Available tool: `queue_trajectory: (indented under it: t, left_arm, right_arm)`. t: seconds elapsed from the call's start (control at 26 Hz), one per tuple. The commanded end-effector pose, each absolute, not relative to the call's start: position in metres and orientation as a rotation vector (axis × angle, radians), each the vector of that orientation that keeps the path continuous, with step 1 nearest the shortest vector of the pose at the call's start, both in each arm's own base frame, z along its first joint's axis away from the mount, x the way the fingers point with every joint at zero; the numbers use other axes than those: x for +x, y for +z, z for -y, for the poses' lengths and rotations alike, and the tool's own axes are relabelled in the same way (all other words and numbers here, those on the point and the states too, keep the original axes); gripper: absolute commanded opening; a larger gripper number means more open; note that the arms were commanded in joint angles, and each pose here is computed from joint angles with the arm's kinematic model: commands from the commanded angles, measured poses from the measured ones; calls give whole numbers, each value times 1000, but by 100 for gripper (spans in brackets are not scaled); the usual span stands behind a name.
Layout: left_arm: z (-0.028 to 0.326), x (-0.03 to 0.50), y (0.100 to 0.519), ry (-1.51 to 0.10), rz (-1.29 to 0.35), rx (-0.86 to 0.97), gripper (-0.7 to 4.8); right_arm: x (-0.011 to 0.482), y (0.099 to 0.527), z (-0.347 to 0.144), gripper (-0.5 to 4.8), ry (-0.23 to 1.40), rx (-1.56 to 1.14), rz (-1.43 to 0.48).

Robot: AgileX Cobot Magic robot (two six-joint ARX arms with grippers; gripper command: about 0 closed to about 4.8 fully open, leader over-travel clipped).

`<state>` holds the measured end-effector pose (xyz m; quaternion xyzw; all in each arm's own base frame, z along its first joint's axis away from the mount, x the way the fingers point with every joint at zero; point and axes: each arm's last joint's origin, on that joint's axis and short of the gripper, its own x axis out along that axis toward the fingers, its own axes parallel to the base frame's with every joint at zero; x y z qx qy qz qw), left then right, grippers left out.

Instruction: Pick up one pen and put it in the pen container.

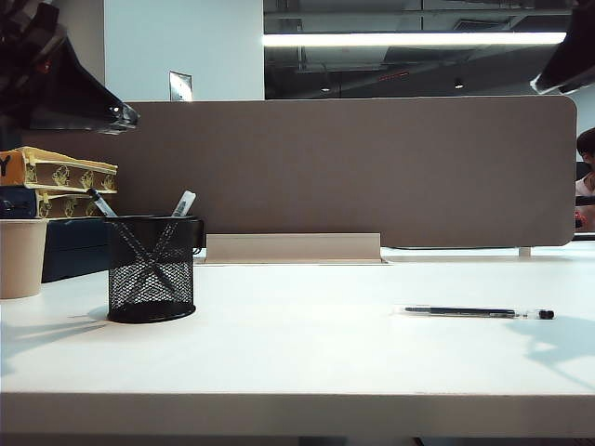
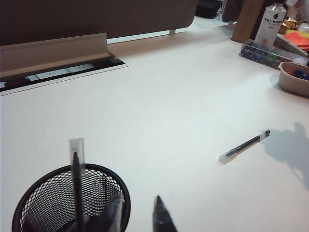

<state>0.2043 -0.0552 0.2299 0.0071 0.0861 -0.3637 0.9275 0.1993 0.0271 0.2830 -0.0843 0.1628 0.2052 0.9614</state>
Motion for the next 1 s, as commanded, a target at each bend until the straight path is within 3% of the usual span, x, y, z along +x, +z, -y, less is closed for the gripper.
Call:
queue_trajectory:
  t: [0.04,0.31,0.69,1.0]
  left_arm:
    - [59,206,230,-719,-177,25,85]
    - [60,210,220,-729,-240,15,89]
    - [61,213,235,-725,-76,57,89]
    - [61,214,218,-738,-198,122,89]
  right_arm:
    - [198,285,-32,149,442,-176,-325]
    - [199,283,-34,149,424,-184,-341]
    - [202,283,-35,149,456,-182,-331]
    - [213,268,-36,164,470,-236,-442]
